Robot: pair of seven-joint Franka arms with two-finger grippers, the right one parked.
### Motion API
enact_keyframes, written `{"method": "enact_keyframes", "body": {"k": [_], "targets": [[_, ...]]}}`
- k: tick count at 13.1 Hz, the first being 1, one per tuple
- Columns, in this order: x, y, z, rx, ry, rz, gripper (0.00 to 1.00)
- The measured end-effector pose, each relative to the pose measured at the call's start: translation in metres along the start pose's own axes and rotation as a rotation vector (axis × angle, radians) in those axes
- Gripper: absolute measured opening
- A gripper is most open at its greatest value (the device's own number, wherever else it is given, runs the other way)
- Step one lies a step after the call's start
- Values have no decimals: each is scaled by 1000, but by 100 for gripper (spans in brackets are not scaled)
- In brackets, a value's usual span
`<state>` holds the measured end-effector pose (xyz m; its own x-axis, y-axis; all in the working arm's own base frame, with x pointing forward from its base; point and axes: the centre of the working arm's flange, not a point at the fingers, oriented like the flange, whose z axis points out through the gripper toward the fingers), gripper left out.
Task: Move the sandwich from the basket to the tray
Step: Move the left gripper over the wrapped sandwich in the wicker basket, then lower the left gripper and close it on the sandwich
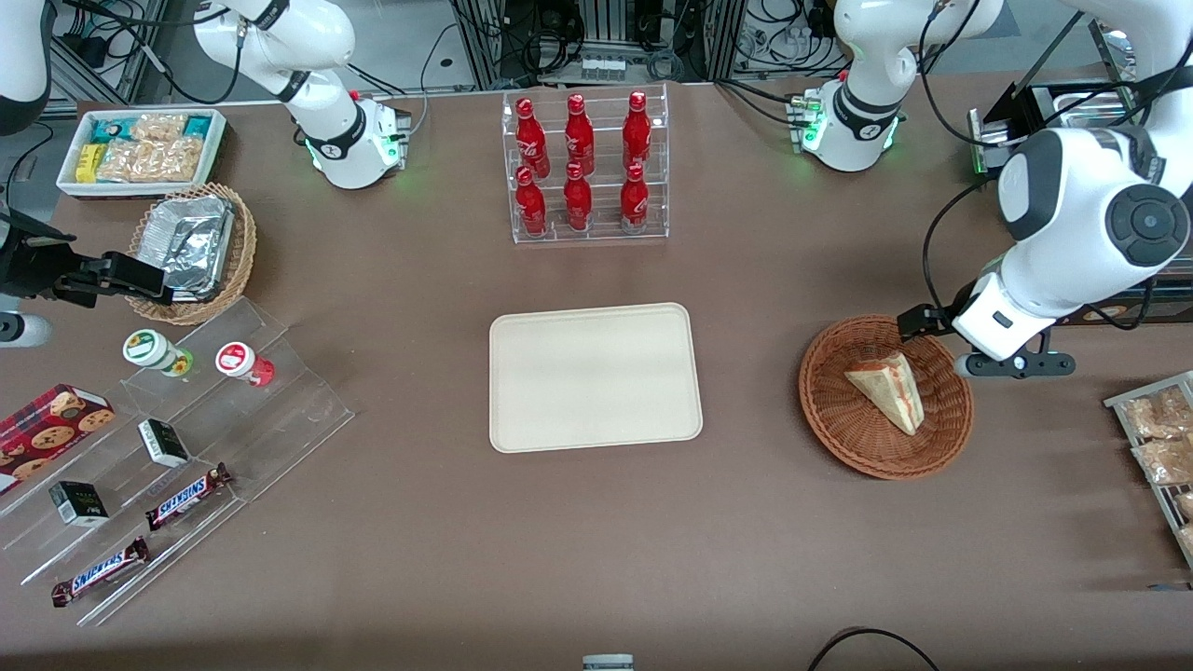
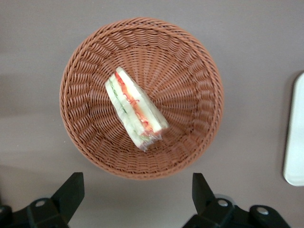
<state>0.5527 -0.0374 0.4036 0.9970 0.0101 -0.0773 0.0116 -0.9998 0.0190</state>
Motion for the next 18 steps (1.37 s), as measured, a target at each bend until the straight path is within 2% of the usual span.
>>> {"method": "enact_keyframes", "body": {"k": [3, 10, 11, 14, 18], "targets": [[-3, -4, 22, -3, 21, -109, 100], [10, -3, 69, -16, 15, -521, 100], [13, -2, 73, -21, 24, -562, 100], [15, -2, 90, -37, 53, -630, 100], [14, -1, 118, -36, 37, -676, 100]]}}
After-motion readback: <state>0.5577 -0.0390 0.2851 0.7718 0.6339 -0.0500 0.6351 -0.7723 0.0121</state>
